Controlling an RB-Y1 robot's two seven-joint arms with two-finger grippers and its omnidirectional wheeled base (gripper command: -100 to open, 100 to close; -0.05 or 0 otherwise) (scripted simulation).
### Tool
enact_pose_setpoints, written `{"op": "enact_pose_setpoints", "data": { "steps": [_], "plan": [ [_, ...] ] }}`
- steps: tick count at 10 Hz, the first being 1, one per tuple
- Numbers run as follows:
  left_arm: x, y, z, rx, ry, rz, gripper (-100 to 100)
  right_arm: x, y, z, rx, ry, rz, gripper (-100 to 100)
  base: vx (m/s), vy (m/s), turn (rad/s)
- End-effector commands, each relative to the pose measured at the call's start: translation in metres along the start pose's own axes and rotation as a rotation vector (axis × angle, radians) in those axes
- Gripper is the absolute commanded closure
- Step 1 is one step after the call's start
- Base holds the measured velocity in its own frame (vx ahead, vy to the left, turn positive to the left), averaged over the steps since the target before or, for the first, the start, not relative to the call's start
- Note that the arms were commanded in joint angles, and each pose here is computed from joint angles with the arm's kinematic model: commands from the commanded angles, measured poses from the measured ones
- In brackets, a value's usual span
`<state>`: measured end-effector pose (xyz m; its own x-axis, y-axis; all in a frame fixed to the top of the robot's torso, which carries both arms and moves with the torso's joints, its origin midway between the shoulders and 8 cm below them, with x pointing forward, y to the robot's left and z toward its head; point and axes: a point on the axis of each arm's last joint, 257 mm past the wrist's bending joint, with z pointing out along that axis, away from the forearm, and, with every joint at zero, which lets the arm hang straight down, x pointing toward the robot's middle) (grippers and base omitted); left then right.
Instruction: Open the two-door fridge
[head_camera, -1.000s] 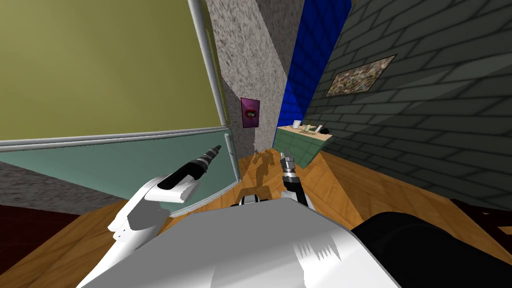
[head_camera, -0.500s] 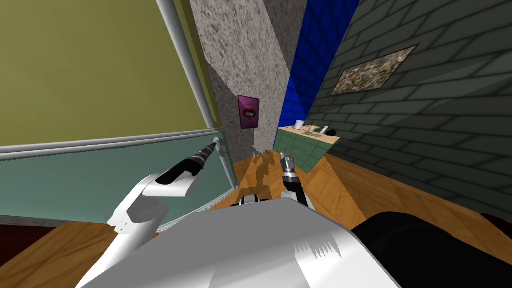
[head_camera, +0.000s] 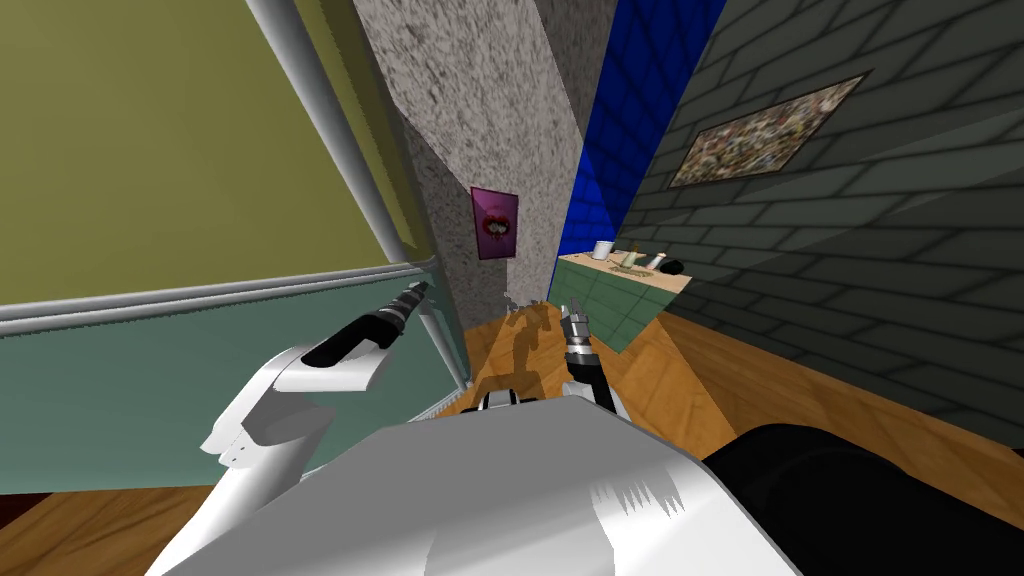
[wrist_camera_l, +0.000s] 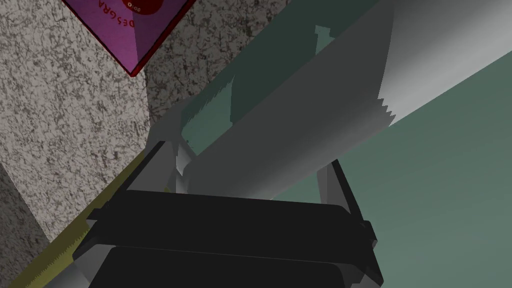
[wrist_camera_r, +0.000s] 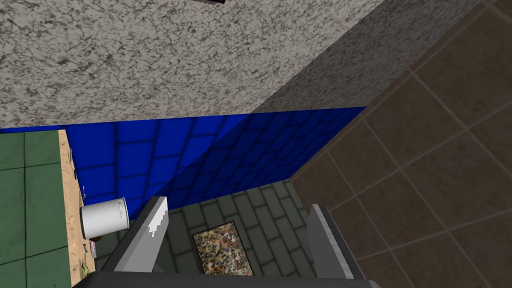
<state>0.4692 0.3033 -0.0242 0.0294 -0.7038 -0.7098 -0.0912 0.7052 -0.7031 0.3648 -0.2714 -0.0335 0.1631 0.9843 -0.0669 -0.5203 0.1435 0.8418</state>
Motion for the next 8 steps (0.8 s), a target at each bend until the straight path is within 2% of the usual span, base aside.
{"op": "enact_pose_setpoints", "data": {
  "steps": [1, 2, 8],
  "plan": [
    [0.015, -0.018, -0.008, 0.048, 0.042, 0.008, 100, 0.0, 0.0, 0.0, 0.0, 0.0, 0.0, 0, -0.175, 0.101, -0.076],
    [0.015, -0.018, -0.008, 0.048, 0.042, 0.008, 100, 0.0, 0.0, 0.0, -0.001, 0.0, 0.0, 0, -0.265, 0.133, -0.104],
    [0.061, -0.069, -0.039, 0.185, 0.174, 0.018, 100, 0.0, 0.0, 0.0, -0.001, 0.0, 0.0, 0, -0.346, 0.124, -0.073]
  ]
}}
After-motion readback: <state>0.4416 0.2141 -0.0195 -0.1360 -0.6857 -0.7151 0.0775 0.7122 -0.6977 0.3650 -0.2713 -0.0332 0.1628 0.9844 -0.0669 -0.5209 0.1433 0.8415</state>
